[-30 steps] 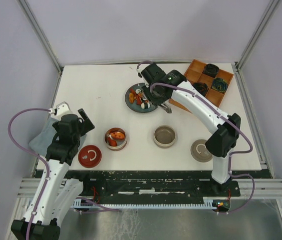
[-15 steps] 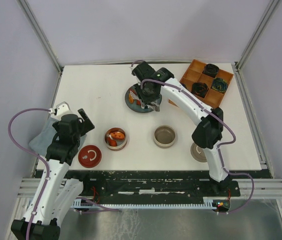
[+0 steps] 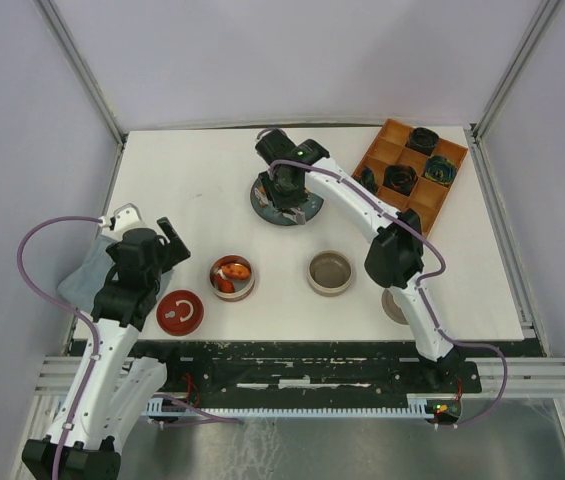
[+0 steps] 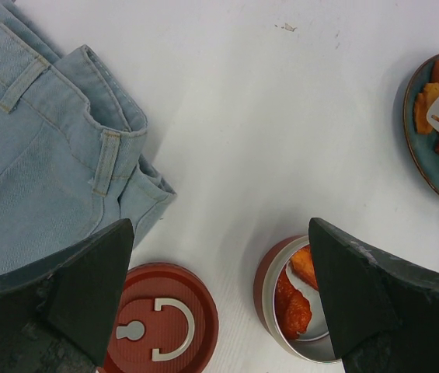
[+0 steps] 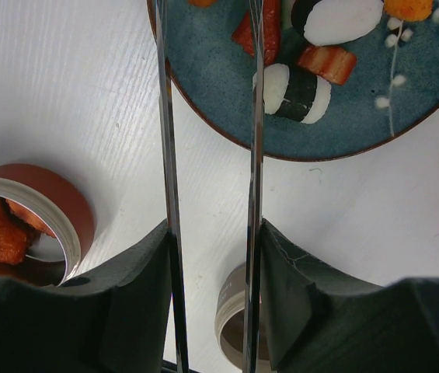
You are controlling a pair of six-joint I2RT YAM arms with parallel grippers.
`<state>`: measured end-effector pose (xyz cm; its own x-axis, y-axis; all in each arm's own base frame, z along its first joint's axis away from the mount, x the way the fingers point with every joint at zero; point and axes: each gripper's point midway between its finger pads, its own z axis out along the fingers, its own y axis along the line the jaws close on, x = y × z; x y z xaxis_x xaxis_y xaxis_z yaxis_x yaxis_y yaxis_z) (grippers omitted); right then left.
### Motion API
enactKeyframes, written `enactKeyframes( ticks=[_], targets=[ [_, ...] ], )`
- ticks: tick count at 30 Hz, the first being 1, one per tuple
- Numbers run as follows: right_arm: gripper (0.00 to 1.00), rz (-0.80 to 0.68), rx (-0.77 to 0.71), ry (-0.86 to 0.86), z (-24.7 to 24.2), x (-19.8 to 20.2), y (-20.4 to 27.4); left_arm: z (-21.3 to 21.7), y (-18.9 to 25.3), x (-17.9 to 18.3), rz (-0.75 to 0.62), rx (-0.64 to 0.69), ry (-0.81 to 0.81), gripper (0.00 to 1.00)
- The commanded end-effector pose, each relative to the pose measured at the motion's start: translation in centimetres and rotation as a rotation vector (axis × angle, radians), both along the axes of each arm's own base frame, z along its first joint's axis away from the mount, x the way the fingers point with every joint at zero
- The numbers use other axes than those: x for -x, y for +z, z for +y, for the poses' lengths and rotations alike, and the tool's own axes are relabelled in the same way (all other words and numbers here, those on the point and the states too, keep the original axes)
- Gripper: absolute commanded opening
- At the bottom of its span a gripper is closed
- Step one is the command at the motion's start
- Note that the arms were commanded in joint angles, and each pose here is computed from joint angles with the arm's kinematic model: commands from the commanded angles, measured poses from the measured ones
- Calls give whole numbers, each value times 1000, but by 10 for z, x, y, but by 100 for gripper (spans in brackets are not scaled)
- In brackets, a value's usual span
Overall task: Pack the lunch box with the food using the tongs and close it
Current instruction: Pick up the fake food from the plate.
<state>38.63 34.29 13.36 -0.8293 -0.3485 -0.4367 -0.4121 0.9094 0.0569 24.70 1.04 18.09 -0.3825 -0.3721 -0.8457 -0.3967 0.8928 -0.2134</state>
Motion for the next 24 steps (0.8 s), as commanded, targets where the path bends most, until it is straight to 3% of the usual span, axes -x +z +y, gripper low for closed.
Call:
enactKeyframes(
  ticks=[1, 24],
  targets=[
    [52, -42, -46, -23, 9, -11, 13, 0, 11, -6, -49, 9, 7, 100],
    [50, -29, -66, -71, 20, -24, -12, -1, 8, -7, -37, 10, 2, 100]
  ],
)
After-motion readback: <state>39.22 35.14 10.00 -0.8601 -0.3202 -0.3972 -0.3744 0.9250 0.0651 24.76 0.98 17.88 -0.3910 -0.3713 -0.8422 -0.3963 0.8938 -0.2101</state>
